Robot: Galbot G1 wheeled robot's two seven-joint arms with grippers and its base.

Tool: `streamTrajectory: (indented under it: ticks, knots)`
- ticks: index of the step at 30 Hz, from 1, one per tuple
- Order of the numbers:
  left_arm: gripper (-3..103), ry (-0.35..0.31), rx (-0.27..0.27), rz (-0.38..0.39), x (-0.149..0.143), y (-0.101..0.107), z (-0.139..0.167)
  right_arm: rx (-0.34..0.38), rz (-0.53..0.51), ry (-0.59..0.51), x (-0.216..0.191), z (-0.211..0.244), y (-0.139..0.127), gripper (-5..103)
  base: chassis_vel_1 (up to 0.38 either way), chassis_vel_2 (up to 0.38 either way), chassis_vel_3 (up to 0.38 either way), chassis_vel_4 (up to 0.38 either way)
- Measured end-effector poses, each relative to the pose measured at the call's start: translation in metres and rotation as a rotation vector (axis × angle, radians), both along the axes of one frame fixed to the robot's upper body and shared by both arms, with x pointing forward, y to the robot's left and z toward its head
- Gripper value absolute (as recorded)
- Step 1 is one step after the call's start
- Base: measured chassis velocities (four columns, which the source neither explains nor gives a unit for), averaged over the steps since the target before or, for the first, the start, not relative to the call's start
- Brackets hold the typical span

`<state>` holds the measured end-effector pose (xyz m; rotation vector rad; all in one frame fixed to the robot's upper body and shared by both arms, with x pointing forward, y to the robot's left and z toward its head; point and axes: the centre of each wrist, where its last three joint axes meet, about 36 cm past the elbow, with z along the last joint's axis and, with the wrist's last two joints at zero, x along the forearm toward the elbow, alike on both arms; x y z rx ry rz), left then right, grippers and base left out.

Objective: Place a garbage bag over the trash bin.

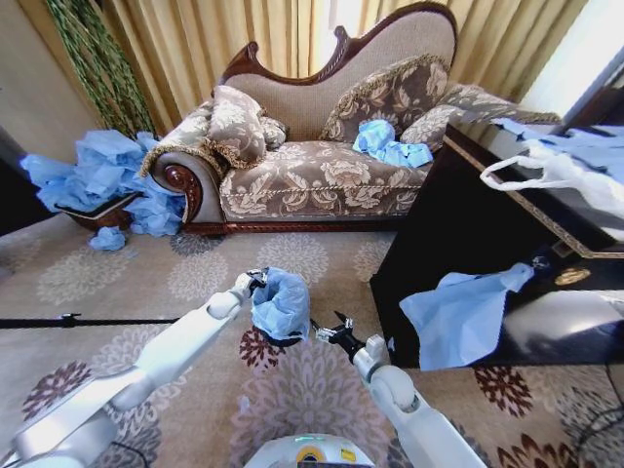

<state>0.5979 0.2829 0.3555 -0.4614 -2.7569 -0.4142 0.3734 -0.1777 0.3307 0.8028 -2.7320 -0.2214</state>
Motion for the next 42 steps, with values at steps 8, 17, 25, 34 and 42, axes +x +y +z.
streamTrajectory:
  ticks: [8, 17, 25, 34, 42]
  knots:
    - [0, 0.170, -0.123, 0.078, 0.011, 0.003, 0.034, -0.001, 0.007, 0.001, -0.003, -0.001, 0.002, 100, 0.000, 0.000, 0.000, 0.000]
    - [0, 0.469, -0.313, 0.336, 0.027, 0.002, 0.077, 0.004, 0.014, -0.005, -0.001, 0.000, 0.007, 100, 0.000, 0.000, 0.000, 0.000]
    - [8, 0.633, -0.611, 0.462, 0.044, 0.002, 0.078, 0.008, 0.015, -0.033, 0.004, 0.005, 0.008, 100, 0.000, 0.000, 0.000, 0.000]
    - [46, 0.658, -0.738, 0.590, 0.029, 0.043, 0.073, -0.001, 0.007, -0.086, 0.029, 0.026, -0.004, 100, 0.000, 0.000, 0.000, 0.000]
    - [74, 0.654, -0.781, 0.628, 0.006, 0.065, 0.073, -0.011, 0.028, -0.111, 0.032, 0.037, -0.003, 100, 0.000, 0.000, 0.000, 0.000]
